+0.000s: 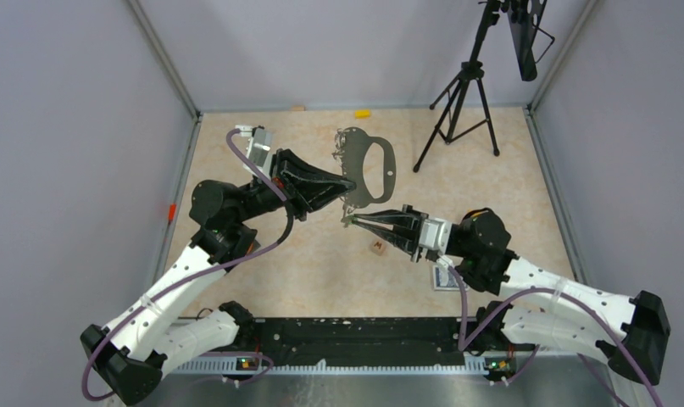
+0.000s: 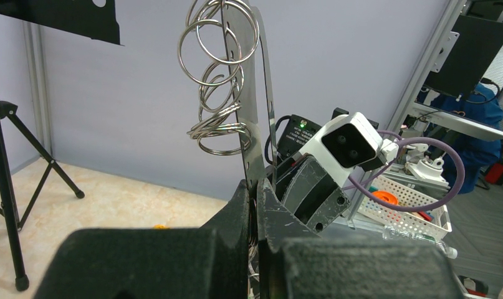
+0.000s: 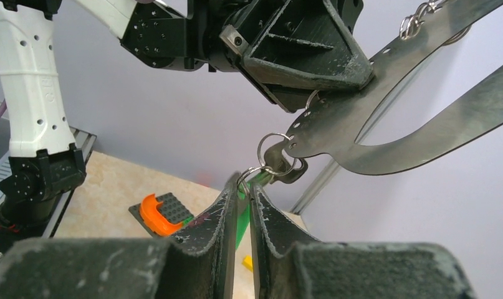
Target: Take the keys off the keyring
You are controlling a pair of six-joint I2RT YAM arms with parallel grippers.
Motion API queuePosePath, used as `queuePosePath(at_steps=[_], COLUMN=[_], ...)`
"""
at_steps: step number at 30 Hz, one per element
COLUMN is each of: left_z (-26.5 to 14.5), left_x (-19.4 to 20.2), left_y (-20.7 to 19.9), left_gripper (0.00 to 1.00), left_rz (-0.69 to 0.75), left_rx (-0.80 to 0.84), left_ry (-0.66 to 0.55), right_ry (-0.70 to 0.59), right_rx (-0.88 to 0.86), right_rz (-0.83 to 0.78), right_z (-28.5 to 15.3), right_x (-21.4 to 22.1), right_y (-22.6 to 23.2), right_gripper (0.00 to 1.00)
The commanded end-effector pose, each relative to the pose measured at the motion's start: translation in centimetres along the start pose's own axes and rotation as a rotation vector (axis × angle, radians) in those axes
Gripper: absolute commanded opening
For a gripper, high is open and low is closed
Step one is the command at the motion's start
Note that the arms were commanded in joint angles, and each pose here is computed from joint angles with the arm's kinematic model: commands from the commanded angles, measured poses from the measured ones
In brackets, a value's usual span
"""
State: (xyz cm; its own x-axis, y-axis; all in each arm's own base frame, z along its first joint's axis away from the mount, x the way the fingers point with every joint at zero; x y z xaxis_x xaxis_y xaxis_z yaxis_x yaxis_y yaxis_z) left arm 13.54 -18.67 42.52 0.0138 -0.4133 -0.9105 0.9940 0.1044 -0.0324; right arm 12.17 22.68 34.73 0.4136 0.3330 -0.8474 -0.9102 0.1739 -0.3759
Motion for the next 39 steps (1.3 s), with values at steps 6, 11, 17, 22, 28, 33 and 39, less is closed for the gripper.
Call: queuePosePath(at_steps=[6, 11, 17, 22, 28, 33, 39], left_z=[0.14, 0.2, 0.18, 0.18, 0.15, 0.11, 0.07], left_x=[-2.44, -2.25, -2.12, -2.03, -1.95, -1.87, -1.78], left_y=[-0.92, -0.78, -0.74, -0.67, -0.67, -0.64, -0.61], left_gripper=[0.0, 0.0, 0.0, 0.0, 0.0, 0.0, 0.0], left_rz=[0.078, 0.075, 0.074, 0.074, 0.073, 0.072, 0.071], left_rx=[0.029, 0.028, 0.026, 0.024, 0.023, 0.019, 0.015], left_ry=[-0.073, -0.066, -0.064, -0.062, -0.059, -0.058, -0.058], right_ry=[-0.053, -0.058, -0.06, -0.066, -0.069, -0.07, -0.071], right_rx=[-0.007, -0.011, -0.021, -0.026, -0.027, -0.025, -0.028], right_rz=[-0.003, -0.006, -0.007, -0.011, -0.012, -0.012, -0.012], right_z=[0.92, 1.0, 1.06, 1.18, 1.26, 1.26, 1.24], right_x=[-1.55, -1.71, -1.81, -1.95, -1.94, -1.93, -1.94], right_y=[-0.35, -0.37, -0.35, -0.4, -0.42, -0.43, -0.39], right_gripper=[0.18, 0.21, 0.2, 0.19, 0.19, 0.19, 0.13])
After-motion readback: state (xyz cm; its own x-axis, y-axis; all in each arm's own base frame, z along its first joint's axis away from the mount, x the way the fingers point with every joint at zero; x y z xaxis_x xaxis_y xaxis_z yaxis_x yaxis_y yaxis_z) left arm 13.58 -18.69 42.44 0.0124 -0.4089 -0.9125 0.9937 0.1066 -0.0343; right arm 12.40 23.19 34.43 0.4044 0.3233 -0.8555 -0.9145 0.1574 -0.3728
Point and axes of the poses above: each gripper's point midway between its finger pads, its own z axis out along the fingers, its own y axis along the line the jaws close on, x = y × z, the point moved 10 cm from there along -z, back along the fingers, and after that the axes turned 12 degrees about z, right-handed, at the moved point
